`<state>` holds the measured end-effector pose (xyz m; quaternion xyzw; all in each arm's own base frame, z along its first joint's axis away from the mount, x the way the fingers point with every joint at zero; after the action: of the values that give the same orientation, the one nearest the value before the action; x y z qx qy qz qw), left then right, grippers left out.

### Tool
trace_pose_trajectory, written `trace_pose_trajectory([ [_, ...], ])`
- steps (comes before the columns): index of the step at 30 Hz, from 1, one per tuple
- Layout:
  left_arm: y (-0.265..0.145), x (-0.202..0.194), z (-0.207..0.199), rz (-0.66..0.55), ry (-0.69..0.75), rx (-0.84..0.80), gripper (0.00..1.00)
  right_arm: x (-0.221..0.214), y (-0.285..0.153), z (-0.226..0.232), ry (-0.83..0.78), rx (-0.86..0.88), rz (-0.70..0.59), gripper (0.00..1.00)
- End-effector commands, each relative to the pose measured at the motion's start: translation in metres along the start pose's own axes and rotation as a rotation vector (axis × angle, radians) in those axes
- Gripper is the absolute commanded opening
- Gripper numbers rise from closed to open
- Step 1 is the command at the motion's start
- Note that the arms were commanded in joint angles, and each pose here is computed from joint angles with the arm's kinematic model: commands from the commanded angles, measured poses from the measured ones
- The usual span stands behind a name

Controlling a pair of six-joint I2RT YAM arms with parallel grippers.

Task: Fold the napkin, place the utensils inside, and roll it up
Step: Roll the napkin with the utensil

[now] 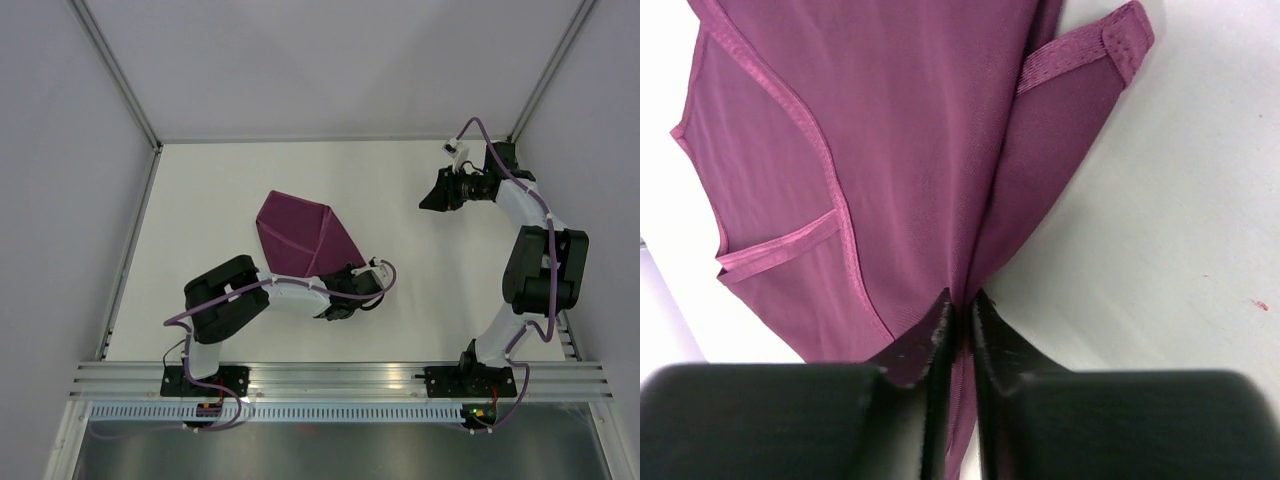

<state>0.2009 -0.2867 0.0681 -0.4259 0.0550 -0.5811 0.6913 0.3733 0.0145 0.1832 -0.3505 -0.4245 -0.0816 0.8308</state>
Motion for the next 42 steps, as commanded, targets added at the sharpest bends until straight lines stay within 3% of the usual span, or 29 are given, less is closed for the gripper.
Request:
trace_pose_trajectory([
  [1, 0.011, -0.028, -0.014, 0.121, 0.077, -0.128, 0.15, 0.008, -0.009, 0.005, -0.069, -0.010, -0.034, 0.35],
  [4, 0.010, -0.023, -0.011, 0.111, 0.064, -0.140, 0.02, 0.008, -0.011, 0.009, -0.088, -0.015, -0.041, 0.34],
  [11, 0.005, -0.012, -0.004, 0.075, 0.032, -0.217, 0.02, 0.005, -0.013, 0.011, -0.105, -0.016, -0.038, 0.35],
  [24, -0.021, 0.016, 0.022, -0.009, -0.096, -0.524, 0.02, 0.002, -0.025, 0.034, -0.217, 0.027, -0.061, 0.35],
  [34, -0.030, 0.026, 0.029, 0.020, -0.149, -0.750, 0.02, -0.016, -0.041, 0.074, -0.497, 0.076, -0.099, 0.35],
  [42, -0.019, 0.023, 0.042, 0.061, -0.238, -0.908, 0.02, -0.044, -0.025, 0.122, -0.764, 0.135, -0.087, 0.36],
])
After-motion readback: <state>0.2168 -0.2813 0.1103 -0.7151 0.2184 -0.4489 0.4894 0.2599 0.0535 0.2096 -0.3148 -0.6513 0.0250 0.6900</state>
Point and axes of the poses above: each gripper's point midway between its finger pads, its own y axis out along the fingers, its own z axis along the line the jaws close on, x = y × z, the point moved 8 cm from there along -y, back along the fingers, and after that the axes turned 4 degrees about -y, right-handed, at the moved point
